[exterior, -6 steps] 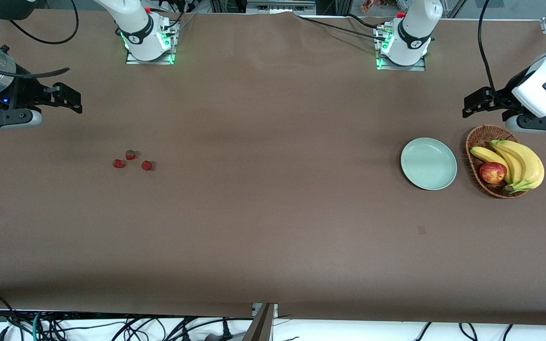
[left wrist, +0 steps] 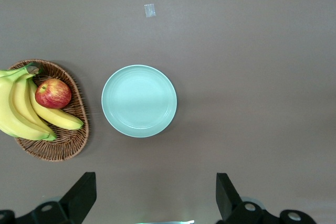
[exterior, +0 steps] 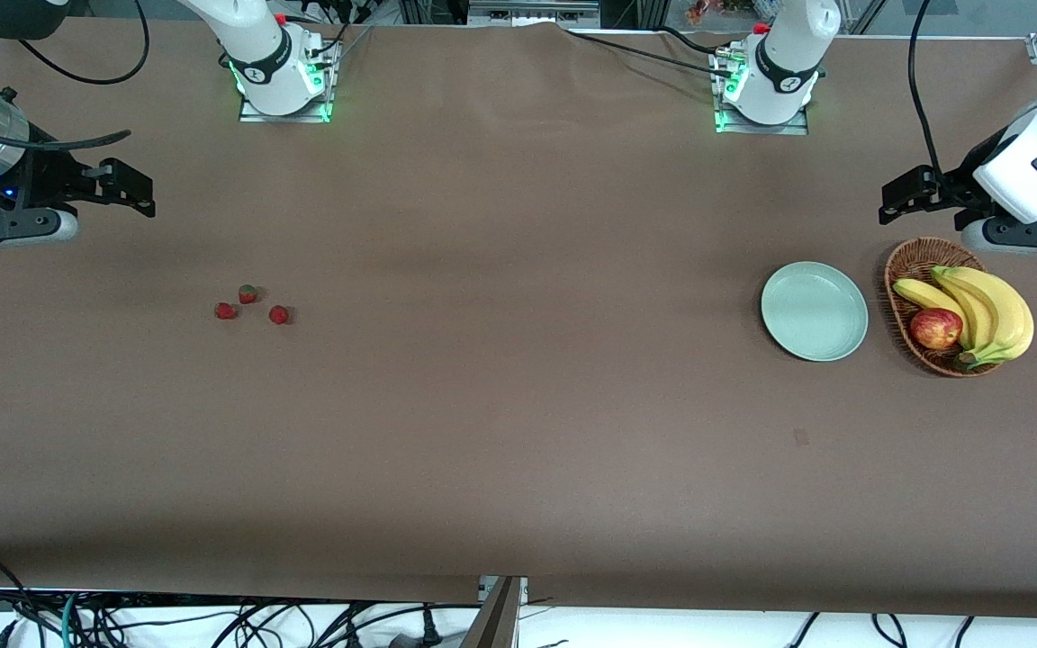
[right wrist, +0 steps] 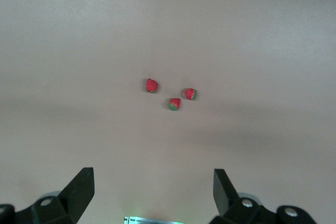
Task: Collect all strawberries into plate
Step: 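Reach the right gripper down to the cluster of red strawberries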
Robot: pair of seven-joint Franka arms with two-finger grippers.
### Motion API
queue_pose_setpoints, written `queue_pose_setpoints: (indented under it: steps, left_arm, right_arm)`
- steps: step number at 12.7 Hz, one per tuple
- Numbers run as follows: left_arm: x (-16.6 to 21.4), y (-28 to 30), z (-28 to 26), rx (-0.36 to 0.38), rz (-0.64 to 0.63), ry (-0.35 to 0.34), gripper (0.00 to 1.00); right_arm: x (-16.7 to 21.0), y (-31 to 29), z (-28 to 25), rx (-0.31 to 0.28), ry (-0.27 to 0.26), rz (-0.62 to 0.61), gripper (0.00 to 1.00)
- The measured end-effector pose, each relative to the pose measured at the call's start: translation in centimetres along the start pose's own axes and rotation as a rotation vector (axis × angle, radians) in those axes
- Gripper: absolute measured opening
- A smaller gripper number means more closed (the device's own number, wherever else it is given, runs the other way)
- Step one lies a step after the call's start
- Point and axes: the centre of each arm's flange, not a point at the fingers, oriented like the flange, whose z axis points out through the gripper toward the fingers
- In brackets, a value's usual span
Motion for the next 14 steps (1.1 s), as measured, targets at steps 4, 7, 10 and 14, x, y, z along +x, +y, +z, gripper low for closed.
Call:
queue_pose_setpoints:
  steps: [4, 7, 10, 14]
  left_arm:
    - [0.0, 0.0, 0.0, 0.000, 0.000, 0.000, 1.00]
    - [0.0, 0.0, 0.0, 0.000, -0.001, 0.000, 1.00]
    - [0.1, 0.0, 0.1, 0.000, -0.001, -0.001, 1.00]
    - [0.1, 0.0, 0.2, 0.000, -0.001, -0.003, 1.00]
  right_arm:
    - [0.6, -0.2, 2.9, -0.001, -0.050, -0.003, 1.00]
    - [1.1, -0.2, 8.5, 0.000, -0.056, -0.003, 1.00]
    - [0.9, -0.4, 16.5, -0.001, -0.023, -0.003, 1.00]
    - [0.0, -1.0, 26.4, -0.008, 0.049, -0.007, 1.00]
